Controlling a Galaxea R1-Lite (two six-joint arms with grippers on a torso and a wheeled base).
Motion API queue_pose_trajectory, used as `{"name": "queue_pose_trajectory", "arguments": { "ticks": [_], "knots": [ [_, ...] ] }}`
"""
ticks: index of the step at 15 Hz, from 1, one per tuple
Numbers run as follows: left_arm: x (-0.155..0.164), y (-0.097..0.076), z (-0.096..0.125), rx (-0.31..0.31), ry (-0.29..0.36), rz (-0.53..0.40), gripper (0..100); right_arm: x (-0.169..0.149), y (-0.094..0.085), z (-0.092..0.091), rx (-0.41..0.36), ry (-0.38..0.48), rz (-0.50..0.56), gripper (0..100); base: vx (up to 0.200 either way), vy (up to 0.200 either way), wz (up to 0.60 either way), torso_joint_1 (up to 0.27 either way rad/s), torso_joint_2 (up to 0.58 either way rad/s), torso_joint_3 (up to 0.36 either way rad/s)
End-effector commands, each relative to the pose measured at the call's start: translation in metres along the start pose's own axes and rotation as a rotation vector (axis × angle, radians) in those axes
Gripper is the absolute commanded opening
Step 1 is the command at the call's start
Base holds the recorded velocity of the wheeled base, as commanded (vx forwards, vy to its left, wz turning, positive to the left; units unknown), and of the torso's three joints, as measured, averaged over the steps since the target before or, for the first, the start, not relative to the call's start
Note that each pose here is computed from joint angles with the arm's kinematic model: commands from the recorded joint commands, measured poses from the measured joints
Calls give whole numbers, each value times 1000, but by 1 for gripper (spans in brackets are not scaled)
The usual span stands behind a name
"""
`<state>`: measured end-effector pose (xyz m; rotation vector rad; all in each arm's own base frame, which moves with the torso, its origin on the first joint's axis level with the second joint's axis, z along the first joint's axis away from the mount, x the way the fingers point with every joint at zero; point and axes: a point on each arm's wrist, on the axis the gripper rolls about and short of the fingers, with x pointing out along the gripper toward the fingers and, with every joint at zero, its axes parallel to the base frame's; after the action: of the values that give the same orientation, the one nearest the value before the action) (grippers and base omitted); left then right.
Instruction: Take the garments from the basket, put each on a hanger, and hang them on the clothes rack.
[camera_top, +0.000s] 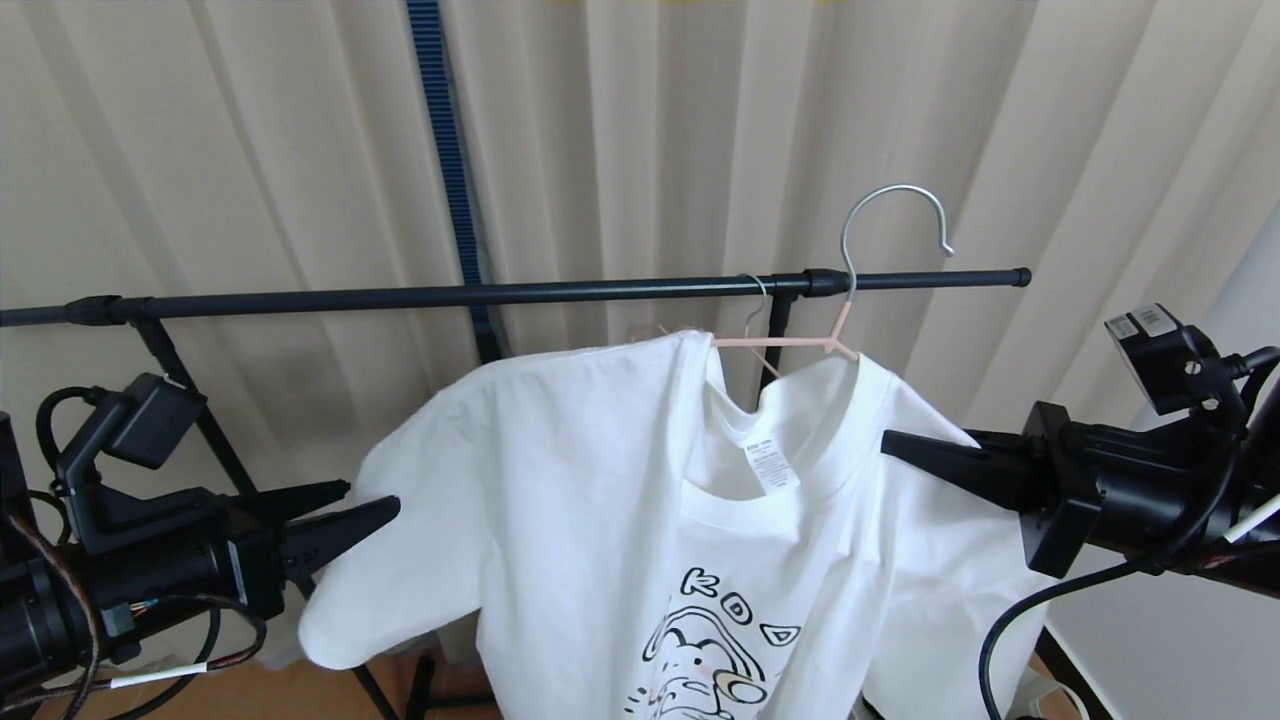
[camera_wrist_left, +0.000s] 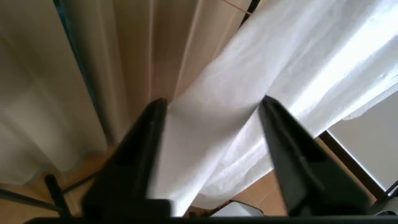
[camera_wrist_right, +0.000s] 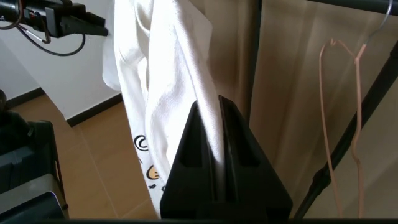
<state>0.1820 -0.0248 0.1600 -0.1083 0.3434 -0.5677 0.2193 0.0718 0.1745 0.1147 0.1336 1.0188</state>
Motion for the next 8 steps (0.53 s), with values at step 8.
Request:
{"name": "queue_pose_trajectory", "arguments": {
  "ticks": [8],
  "knots": [
    [-16,-42,91,101,-108,-206,100,10,2,-16,34,57,36,0,0,0,0,6,0,0]
  ]
}}
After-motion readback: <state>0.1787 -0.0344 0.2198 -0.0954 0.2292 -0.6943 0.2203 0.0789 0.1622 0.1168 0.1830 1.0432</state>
